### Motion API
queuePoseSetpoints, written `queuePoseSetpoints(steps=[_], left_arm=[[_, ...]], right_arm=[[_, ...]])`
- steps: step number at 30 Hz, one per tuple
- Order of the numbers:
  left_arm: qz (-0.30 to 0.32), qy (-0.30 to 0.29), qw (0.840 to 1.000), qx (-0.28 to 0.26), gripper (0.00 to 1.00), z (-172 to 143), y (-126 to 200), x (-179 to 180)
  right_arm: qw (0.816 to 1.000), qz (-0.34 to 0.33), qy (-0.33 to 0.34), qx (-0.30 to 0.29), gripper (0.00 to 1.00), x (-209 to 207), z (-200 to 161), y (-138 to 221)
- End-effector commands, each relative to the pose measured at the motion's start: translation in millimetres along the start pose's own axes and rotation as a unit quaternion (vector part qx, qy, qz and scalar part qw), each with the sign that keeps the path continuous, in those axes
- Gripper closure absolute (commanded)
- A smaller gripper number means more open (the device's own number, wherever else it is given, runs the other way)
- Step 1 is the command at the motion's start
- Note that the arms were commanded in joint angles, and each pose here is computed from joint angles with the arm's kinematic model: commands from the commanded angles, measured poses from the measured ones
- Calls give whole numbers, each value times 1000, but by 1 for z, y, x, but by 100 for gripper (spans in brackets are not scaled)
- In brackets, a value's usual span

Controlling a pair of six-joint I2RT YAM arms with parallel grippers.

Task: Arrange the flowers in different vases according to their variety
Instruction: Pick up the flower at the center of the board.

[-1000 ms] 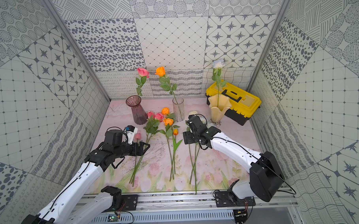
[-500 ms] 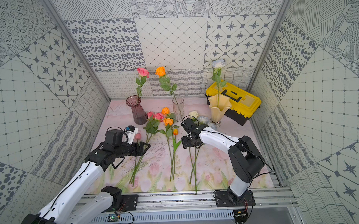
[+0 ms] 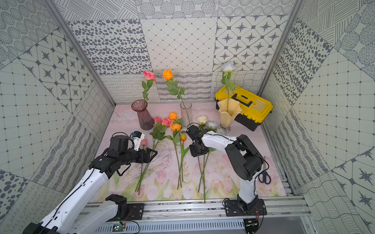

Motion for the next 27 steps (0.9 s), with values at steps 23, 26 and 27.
queuePoseSetpoints(steps=[23, 26, 27], left_arm=[[-14, -8, 1000, 0, 7, 2, 0, -5], [-15, -7, 1000, 0, 7, 1, 0, -5], [-16, -8, 1000, 0, 7, 1, 0, -5]], right_arm=[[992, -24, -24, -125, 100, -6, 20, 84], [985, -27, -27, -166, 100, -9, 23, 113], [982, -30, -28, -183, 100, -10, 25, 124]])
Point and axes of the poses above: each gripper's point midway between its finger pads, its own y axis back along the fingers, its own x axis along the line the jaws close on, z = x × y, the point moved 4 cm from there along y, back along the fingers, and after that the axes turned 15 degrees about y, right-handed, at the moved point
